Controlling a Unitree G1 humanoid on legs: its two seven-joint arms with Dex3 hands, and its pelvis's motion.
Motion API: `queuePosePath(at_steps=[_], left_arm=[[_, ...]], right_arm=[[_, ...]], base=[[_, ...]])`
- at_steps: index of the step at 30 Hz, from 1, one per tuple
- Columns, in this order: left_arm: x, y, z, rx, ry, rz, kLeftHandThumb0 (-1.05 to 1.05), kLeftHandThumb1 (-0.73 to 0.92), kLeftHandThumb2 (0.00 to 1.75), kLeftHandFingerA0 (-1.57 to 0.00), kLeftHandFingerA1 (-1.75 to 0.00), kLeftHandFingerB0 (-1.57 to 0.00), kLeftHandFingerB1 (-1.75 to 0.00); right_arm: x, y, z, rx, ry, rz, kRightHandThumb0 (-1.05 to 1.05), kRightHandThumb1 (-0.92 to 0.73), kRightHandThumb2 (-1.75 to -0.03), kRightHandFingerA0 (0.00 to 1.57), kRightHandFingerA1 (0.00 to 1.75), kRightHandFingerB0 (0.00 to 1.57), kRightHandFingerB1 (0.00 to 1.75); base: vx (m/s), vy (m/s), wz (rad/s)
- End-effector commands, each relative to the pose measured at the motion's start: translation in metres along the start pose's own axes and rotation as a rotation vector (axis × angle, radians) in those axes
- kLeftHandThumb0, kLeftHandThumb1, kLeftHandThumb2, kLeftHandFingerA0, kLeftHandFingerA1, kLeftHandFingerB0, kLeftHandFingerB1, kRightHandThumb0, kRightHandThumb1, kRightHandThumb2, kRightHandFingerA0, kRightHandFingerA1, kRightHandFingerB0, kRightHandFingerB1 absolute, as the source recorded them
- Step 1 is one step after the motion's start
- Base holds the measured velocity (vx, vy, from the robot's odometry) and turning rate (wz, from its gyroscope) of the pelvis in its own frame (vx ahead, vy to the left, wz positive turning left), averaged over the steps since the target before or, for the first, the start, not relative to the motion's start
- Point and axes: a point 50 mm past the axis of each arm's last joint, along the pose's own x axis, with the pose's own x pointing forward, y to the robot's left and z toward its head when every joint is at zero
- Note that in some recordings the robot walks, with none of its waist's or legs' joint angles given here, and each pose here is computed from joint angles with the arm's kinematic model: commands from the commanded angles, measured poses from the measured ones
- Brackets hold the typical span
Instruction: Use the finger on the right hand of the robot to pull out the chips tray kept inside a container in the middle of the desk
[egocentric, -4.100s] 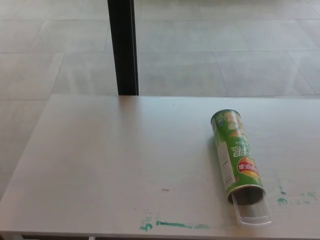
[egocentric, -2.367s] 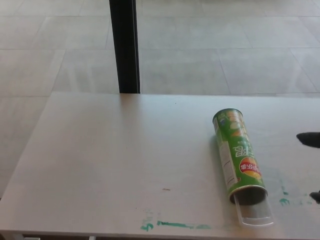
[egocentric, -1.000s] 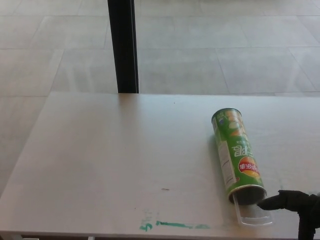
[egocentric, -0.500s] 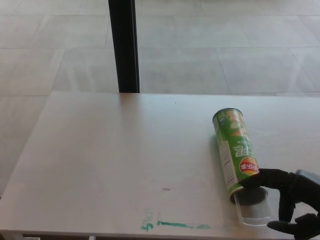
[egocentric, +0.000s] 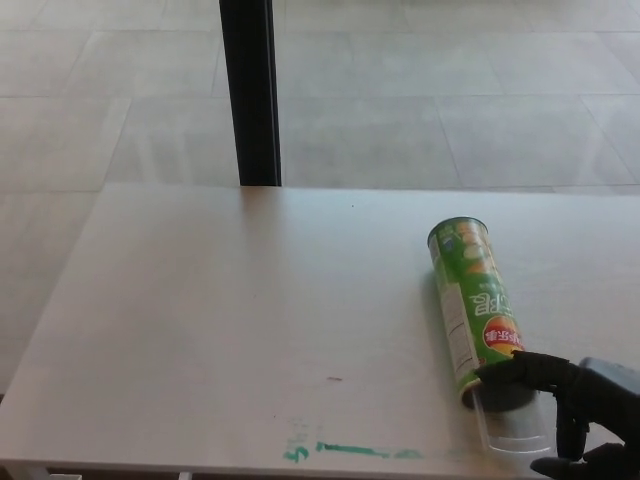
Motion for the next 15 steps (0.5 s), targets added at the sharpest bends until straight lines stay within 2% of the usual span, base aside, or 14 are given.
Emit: queuePosePath(at_steps=[1, 7, 12, 15], left_arm=[[-0.0025, 0.0060, 0.0006, 0.004, -0.010, 0.019, -0.41, 0.75, 0.62, -0.50, -0.56, -0.48, -0.42], [-0.0007, 0.0055, 0.0009, -0.012, -0.001, 0.015, -0.41, 0.74, 0.62, -0.49, -0.53, -0.47, -0.41], [0.0010, 0.0051, 0.0015, -0.005, -0.001, 0.017, -0.40, 0.75, 0.62, -0.49, -0.50, -0.47, -0.41], [0.0008, 0.0047, 0.0015, -0.009, -0.004, 0.011, -0.41, 0.75, 0.62, -0.47, -0.51, -0.46, -0.41]], right_arm=[[-0.0123, 0.0112, -0.0258, -0.031, 0.116, 0.063, -0.10, -0.56, -0.59, 0.78, 1.37, 0.35, 0.44], [-0.0162, 0.0078, -0.0284, -0.061, 0.122, 0.055, -0.09, -0.56, -0.57, 0.77, 1.33, 0.36, 0.43], [-0.0146, 0.0113, -0.0276, -0.055, 0.126, 0.064, -0.08, -0.57, -0.57, 0.74, 1.37, 0.35, 0.42], [-0.0144, 0.0133, -0.0262, -0.044, 0.076, 0.045, -0.09, -0.55, -0.61, 0.75, 1.37, 0.36, 0.46]], base=[[0.00, 0.000, 0.00], [0.00, 0.000, 0.00], [0.00, 0.000, 0.00], [0.00, 0.000, 0.00]])
